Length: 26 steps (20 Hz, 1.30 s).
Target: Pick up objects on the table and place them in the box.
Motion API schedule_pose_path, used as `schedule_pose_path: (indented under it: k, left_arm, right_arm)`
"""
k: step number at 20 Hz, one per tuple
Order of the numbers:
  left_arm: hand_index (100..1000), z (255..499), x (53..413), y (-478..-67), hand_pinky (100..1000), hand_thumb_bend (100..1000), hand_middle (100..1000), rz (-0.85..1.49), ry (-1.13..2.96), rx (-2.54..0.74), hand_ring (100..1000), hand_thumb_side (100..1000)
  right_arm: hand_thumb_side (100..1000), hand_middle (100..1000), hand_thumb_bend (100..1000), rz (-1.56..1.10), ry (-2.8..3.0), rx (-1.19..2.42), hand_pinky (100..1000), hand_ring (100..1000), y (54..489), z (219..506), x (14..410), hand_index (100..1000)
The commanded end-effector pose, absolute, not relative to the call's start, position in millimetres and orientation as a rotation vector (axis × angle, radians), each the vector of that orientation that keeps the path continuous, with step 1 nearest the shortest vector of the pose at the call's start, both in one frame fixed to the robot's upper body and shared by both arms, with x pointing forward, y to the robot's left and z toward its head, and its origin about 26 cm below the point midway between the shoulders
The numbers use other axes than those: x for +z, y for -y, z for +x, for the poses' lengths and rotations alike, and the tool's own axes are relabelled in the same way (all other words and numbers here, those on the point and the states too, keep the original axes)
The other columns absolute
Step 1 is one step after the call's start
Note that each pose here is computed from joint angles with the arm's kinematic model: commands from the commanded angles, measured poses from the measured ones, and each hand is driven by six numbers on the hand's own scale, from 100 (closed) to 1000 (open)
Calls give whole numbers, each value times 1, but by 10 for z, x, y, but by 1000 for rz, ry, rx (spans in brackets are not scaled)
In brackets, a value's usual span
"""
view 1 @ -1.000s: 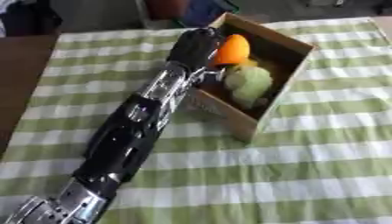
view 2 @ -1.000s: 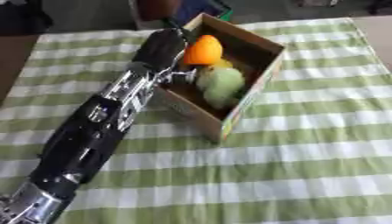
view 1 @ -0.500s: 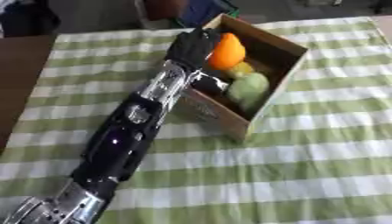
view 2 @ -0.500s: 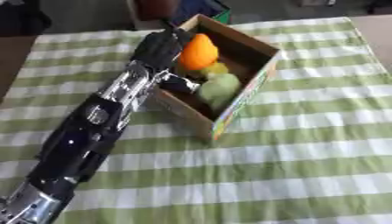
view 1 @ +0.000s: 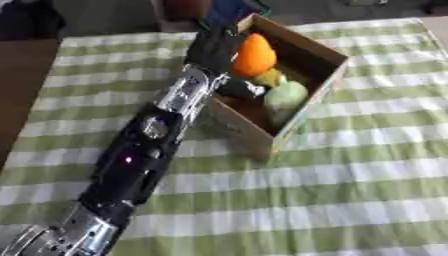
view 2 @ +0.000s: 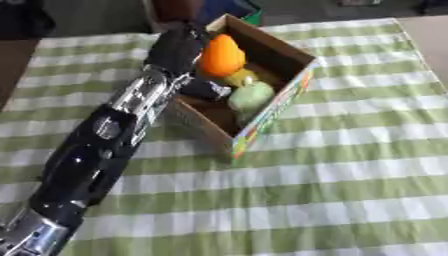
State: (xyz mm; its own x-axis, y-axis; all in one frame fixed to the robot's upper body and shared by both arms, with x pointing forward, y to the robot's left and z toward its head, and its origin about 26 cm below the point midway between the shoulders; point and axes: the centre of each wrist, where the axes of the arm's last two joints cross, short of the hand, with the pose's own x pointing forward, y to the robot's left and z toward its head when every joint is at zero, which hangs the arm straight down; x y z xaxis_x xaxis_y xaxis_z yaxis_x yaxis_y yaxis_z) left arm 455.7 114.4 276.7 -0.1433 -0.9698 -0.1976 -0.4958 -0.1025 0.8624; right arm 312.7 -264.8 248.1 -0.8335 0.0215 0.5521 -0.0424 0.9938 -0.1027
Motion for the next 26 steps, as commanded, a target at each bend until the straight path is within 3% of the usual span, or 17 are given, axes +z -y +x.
schedule_pose_path:
  k: [1, 14, 18, 19, 26]
  left_arm:
    - [931, 4418, 3075, -1152, 621, 686, 815, 1645, 1783, -1020, 866, 879]
    - [896, 3886, 3401, -1107, 606, 608, 766, 1586, 2160, -602, 823, 821]
    - [877, 3723, 3502, -1209, 587, 430, 725, 1554, 2239, -431, 788, 868]
    - [873, 3685, 3517, -1245, 585, 341, 711, 1545, 2248, -384, 776, 903]
    - [851, 3406, 3592, -1550, 563, 198, 662, 1510, 2259, -141, 738, 957]
  right_arm:
    - [1000, 539, 100, 8, 2577, 163, 769, 757, 2647, 3089, 2550, 845]
    - [1000, 539, 100, 4, 2578, 164, 769, 758, 2652, 3088, 2548, 844]
    - [1000, 541, 100, -9, 2584, 155, 767, 758, 2673, 3086, 2558, 844]
    - [1000, 542, 100, -14, 2586, 151, 767, 758, 2680, 3085, 2562, 843]
    - [1000, 545, 100, -36, 2597, 131, 764, 758, 2713, 3080, 2575, 841]
